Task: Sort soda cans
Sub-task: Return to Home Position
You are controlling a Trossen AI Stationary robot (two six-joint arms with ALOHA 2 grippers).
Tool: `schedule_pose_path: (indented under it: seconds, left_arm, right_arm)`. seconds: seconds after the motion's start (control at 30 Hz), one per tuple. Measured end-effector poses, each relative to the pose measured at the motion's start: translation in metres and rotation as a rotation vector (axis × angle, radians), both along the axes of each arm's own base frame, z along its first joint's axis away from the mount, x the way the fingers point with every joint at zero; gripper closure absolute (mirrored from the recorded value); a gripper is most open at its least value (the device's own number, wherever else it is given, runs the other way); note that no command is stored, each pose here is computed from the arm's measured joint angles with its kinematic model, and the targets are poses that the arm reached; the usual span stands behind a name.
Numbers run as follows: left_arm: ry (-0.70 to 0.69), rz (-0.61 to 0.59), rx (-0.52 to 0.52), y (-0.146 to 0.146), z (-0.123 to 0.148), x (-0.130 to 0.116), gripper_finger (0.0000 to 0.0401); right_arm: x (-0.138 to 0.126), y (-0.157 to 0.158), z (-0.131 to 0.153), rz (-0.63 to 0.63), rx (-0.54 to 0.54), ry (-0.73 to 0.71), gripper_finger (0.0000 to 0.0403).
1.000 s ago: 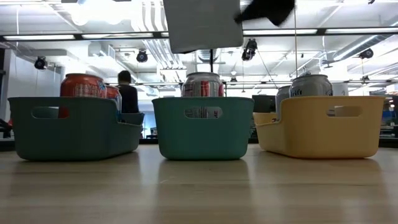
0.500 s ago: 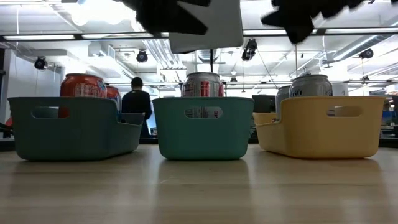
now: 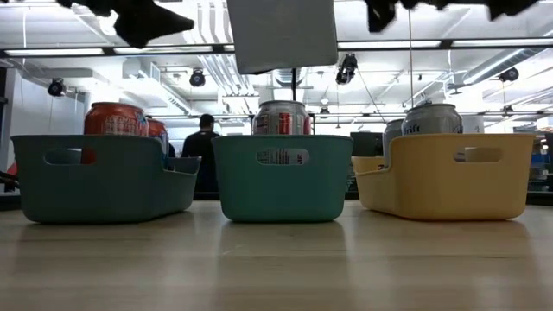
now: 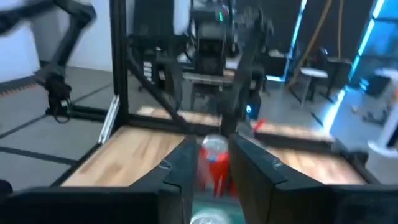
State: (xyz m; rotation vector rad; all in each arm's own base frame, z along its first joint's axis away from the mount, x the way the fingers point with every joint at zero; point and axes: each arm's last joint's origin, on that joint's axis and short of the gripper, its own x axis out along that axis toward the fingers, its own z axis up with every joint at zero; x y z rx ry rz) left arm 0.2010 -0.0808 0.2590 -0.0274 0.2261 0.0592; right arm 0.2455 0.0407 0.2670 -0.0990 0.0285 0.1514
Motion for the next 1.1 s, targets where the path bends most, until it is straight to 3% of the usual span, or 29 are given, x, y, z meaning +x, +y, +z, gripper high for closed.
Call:
schedule_pose_path:
  seconds: [0.1,0.2,0.33,0.43,0.57,0.87,1.1]
  left_arm:
    - [-0.071,-0.005,0.021,0.010,0.001,-0.018,0.0046]
    - [-0.127,0.001,0.042,0.019,0.005,-0.033,0.0046]
    - [-0.162,-0.004,0.068,0.028,0.004,-0.052,0.0046]
    - [-0.192,-0.006,0.078,0.034,-0.001,-0.065,0.0046]
    - [-0.213,-0.003,0.062,0.039,-0.014,-0.077,0.0046]
    - [-0.318,0.018,0.010,0.048,-0.026,-0.094,0.0046]
    - [-0.317,0.020,-0.010,0.053,-0.027,-0.104,0.0046]
  right_arm:
    - [0.003,-0.018,0.020,0.022,-0.047,0.003,0.0330]
    - [0.001,-0.036,0.031,-0.030,-0.071,0.109,0.0348]
    - [-0.020,-0.043,0.032,-0.062,-0.068,0.178,0.0369]
    - [-0.042,-0.040,0.029,-0.049,-0.068,0.129,0.0384]
    - [-0.069,-0.038,0.017,-0.043,-0.073,0.008,0.0392]
    - [-0.102,-0.038,-0.042,-0.051,-0.040,-0.095,0.0390]
    - [-0.120,-0.039,-0.050,-0.076,-0.039,-0.171,0.0390]
